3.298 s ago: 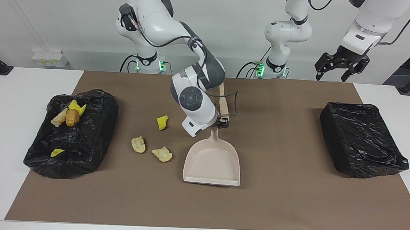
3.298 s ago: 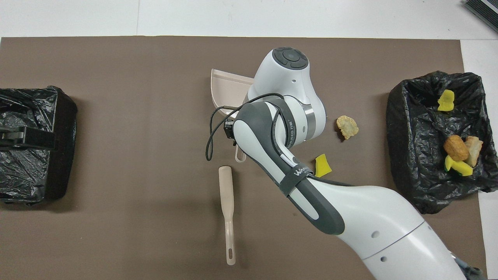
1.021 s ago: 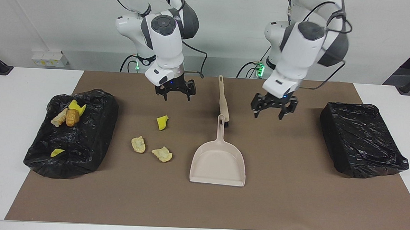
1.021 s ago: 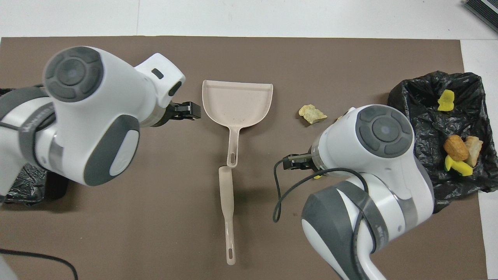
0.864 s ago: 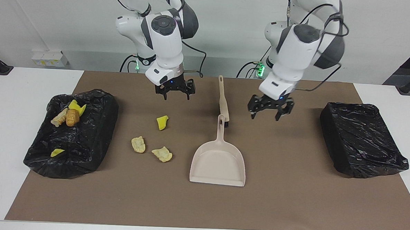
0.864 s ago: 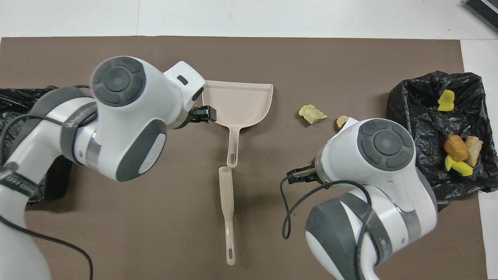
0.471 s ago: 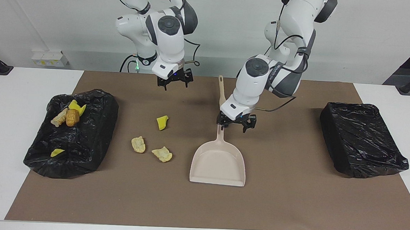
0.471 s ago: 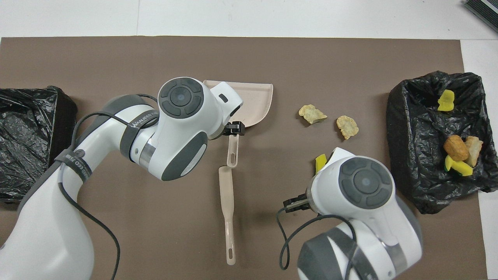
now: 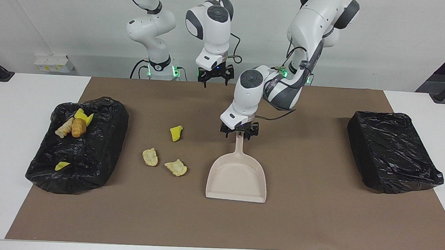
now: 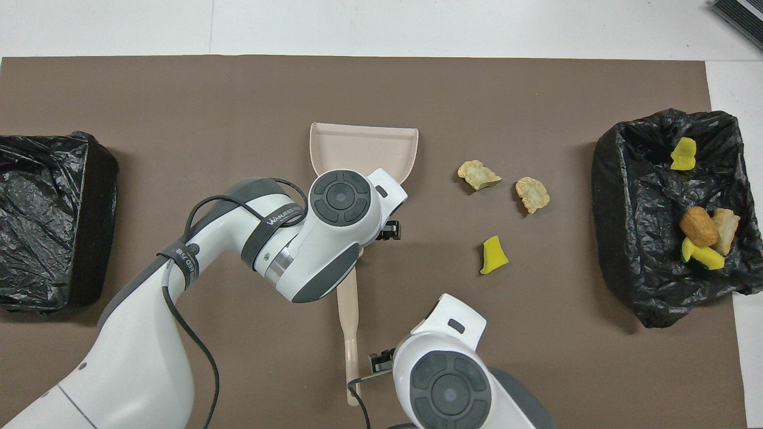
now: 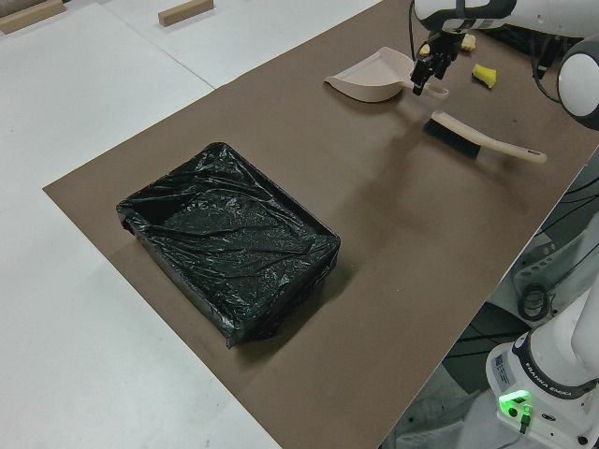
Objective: Sweep and dump trash in bin
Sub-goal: 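Reach the left gripper to the dustpan while the right gripper approaches the brush, then lift the dustpan with the left gripper while the right gripper lifts the brush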
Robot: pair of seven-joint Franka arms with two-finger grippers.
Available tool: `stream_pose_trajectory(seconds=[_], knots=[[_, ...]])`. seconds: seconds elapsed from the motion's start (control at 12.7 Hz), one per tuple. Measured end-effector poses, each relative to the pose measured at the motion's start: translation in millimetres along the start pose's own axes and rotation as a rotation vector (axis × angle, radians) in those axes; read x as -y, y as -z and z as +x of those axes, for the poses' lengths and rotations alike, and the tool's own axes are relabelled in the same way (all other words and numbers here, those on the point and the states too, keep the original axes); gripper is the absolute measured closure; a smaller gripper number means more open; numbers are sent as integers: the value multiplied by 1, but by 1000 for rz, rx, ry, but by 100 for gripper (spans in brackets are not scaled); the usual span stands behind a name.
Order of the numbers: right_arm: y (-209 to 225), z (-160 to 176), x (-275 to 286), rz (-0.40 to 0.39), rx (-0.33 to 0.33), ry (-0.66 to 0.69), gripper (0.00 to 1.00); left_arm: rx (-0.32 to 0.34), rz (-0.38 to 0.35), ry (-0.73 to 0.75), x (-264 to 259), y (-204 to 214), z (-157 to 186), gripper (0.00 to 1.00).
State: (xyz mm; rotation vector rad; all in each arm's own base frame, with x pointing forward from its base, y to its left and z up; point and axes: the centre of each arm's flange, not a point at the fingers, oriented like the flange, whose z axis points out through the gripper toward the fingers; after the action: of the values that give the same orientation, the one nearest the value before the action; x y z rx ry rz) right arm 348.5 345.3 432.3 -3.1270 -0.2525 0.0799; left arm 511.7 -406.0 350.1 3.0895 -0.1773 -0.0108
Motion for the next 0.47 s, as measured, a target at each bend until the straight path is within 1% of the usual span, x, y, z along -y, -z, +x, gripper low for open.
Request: stream_pose_trajectory(seconds=[0.08, 0.24, 0.31, 0.39, 0.47], knots=[[-7, -2, 13, 13, -19, -16, 0, 2, 4, 2, 1, 0, 1, 11], [-22, -6, 41, 39, -50, -56, 0, 0, 7, 7, 4, 5, 4, 41], [-30, -9, 53, 46, -56, -68, 0, -4, 7, 8, 4, 7, 6, 51], [-39, -11, 65, 45, -59, -76, 0, -18, 19, -3, 4, 9, 7, 65], [-49, -12, 76, 37, -66, -86, 0, -42, 46, -26, 6, 10, 9, 69]])
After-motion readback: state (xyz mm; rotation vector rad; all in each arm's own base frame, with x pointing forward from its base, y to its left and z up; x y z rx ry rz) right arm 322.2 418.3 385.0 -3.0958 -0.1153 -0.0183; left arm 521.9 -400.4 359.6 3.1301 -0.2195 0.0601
